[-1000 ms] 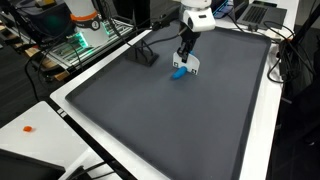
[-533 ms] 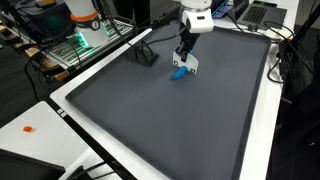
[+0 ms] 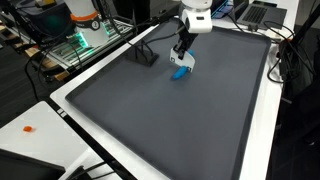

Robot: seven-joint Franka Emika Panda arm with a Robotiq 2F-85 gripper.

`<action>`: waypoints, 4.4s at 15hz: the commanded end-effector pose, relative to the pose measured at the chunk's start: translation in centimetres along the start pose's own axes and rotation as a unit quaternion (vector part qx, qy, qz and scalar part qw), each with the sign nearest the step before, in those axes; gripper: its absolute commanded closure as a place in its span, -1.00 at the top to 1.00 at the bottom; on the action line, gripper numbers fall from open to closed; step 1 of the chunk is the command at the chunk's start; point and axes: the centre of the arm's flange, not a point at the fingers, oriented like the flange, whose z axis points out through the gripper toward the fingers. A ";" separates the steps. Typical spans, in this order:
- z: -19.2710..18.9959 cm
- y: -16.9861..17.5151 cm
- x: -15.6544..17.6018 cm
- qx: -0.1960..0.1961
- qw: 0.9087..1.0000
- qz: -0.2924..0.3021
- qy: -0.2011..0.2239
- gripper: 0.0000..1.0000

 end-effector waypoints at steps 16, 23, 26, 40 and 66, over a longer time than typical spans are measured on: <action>-3.5 0.6 -0.2 -0.005 1.000 -0.001 0.012 -0.98; -3.6 2.4 0.9 -0.026 0.999 -0.015 0.035 -0.98; -3.1 2.9 1.1 -0.029 0.998 -0.021 0.043 -0.98; 1.7 3.8 0.4 -0.028 0.998 -0.053 0.036 -0.98; -1.5 3.7 -1.3 0.028 0.988 0.140 -0.054 -0.98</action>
